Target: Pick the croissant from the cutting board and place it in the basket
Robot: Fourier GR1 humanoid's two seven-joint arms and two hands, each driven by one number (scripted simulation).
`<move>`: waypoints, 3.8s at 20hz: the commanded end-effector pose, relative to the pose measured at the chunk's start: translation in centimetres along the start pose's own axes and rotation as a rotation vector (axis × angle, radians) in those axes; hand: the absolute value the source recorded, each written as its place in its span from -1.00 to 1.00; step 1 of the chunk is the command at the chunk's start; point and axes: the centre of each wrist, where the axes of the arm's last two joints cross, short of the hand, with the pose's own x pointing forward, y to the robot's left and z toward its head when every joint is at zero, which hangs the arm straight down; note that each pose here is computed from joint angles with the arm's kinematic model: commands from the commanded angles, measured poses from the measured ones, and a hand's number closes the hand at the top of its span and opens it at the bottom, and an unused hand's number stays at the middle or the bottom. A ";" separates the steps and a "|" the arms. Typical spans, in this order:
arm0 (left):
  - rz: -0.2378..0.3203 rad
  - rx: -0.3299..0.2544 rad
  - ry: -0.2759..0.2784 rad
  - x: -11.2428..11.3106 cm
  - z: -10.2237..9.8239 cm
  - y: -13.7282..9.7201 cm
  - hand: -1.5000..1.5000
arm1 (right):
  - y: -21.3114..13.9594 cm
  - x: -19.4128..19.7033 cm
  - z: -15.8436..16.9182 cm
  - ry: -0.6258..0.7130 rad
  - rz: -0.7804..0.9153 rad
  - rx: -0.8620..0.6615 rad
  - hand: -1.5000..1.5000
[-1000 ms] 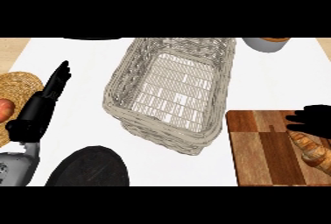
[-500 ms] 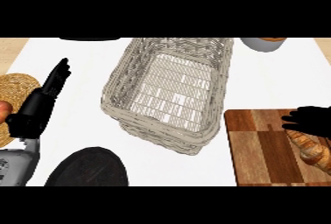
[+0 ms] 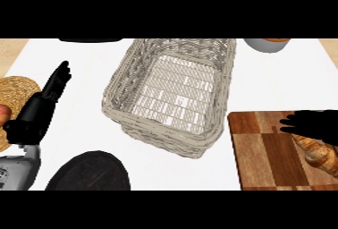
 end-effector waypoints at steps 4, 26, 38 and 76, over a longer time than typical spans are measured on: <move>-0.016 0.004 -0.008 -1.5 1.3 1.3 0.00 | 2.1 -0.2 0.2 -0.035 -0.049 0.032 -1.00; -0.009 0.007 -0.004 -0.7 0.1 0.8 0.00 | 5.4 -3.1 -1.2 0.010 -0.048 0.059 -1.00; -0.002 -0.001 -0.002 0.4 -1.0 1.5 0.00 | 9.2 -1.8 -5.3 -0.072 -0.032 0.004 1.00; -0.030 0.009 -0.006 0.4 -0.6 1.5 0.00 | -25.3 12.4 3.9 0.322 -0.754 -1.272 1.00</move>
